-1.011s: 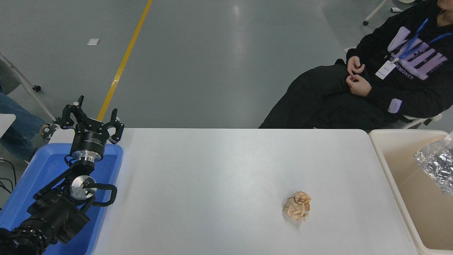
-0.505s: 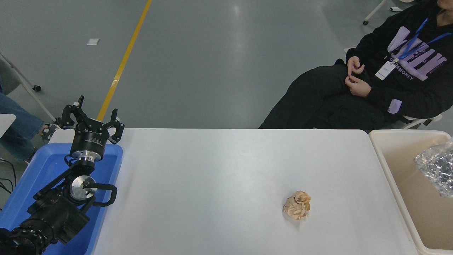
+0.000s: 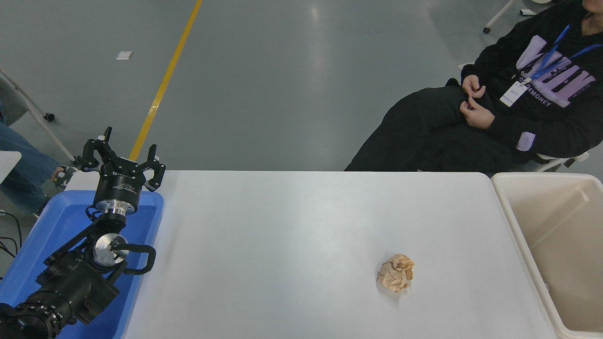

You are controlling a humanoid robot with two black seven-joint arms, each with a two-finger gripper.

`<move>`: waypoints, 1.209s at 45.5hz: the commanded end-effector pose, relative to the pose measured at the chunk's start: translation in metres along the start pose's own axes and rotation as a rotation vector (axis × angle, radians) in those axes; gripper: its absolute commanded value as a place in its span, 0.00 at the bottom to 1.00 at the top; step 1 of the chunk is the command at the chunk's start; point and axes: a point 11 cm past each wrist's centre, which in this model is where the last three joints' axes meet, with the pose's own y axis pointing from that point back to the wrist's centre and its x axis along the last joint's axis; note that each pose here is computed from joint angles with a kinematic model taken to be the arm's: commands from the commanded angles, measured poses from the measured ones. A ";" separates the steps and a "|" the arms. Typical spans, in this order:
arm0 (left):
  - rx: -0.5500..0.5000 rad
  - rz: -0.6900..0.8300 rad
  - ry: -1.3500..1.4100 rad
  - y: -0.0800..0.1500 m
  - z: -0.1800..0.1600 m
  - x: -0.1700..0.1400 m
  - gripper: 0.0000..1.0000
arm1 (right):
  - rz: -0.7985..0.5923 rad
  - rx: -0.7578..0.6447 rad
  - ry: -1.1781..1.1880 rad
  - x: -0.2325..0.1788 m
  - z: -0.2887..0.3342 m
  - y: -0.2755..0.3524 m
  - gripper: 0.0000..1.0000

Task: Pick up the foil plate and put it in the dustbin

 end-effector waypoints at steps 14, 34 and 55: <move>0.000 -0.001 0.001 0.000 0.000 0.000 0.99 | -0.240 -0.028 0.230 -0.009 -0.036 0.063 1.00; 0.001 0.000 -0.001 0.000 0.000 0.000 0.99 | -0.699 0.086 0.455 0.014 -0.135 0.192 1.00; 0.000 0.001 0.000 0.000 0.000 0.000 0.99 | -0.686 0.229 0.988 -0.025 -0.241 0.310 1.00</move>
